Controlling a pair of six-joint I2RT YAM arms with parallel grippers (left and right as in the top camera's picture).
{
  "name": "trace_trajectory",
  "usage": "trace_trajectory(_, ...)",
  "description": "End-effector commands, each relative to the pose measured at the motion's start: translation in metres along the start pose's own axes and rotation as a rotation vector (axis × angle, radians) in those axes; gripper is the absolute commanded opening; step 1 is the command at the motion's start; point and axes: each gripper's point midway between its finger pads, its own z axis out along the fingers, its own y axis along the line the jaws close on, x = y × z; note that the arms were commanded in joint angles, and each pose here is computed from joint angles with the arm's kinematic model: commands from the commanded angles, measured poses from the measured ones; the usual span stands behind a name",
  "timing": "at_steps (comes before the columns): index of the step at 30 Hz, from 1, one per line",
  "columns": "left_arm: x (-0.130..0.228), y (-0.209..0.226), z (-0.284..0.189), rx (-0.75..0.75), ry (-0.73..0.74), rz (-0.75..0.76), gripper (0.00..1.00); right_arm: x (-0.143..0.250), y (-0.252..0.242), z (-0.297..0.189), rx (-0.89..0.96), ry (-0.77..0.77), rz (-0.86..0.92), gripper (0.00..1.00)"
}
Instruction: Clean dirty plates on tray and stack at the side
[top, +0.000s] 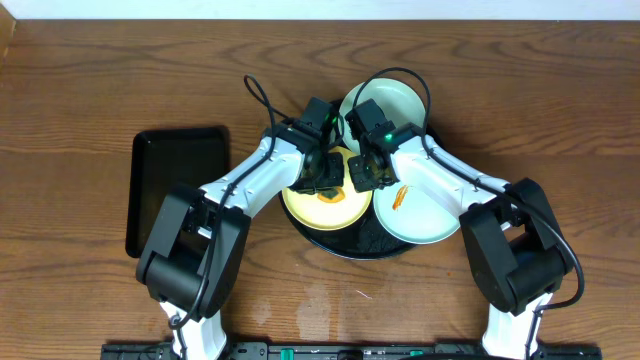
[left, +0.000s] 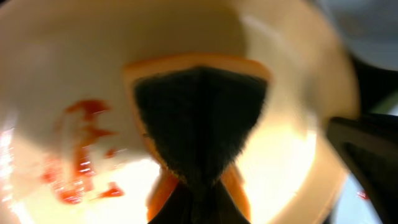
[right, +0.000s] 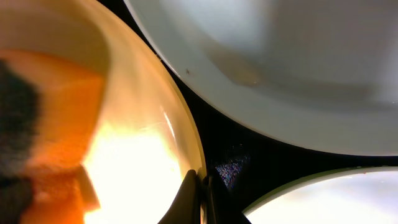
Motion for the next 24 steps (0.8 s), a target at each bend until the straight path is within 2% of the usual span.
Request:
trace_trajectory(1,0.007,0.033,0.01,-0.146,-0.004,-0.059,0.07,0.011,0.006,0.006,-0.021,0.043,-0.025,0.01)
trace_trajectory(4,0.013,0.047,0.013,-0.202,-0.002,-0.062,0.08,0.011,0.006,0.006,-0.02,0.044,-0.025,0.01)
trace_trajectory(11,0.008,0.091,-0.003,-0.438,-0.073,-0.063,0.07,0.013,0.005,0.006,-0.019,0.052,-0.024,0.01)
trace_trajectory(18,-0.016,0.076,-0.038,-0.388,-0.166,-0.078,0.08,0.016,0.004,0.005,-0.015,0.063,-0.024,0.01)
trace_trajectory(24,-0.025,0.046,-0.058,-0.242,-0.216,-0.073,0.08,0.017,0.004,0.005,-0.014,0.065,-0.024,0.01)
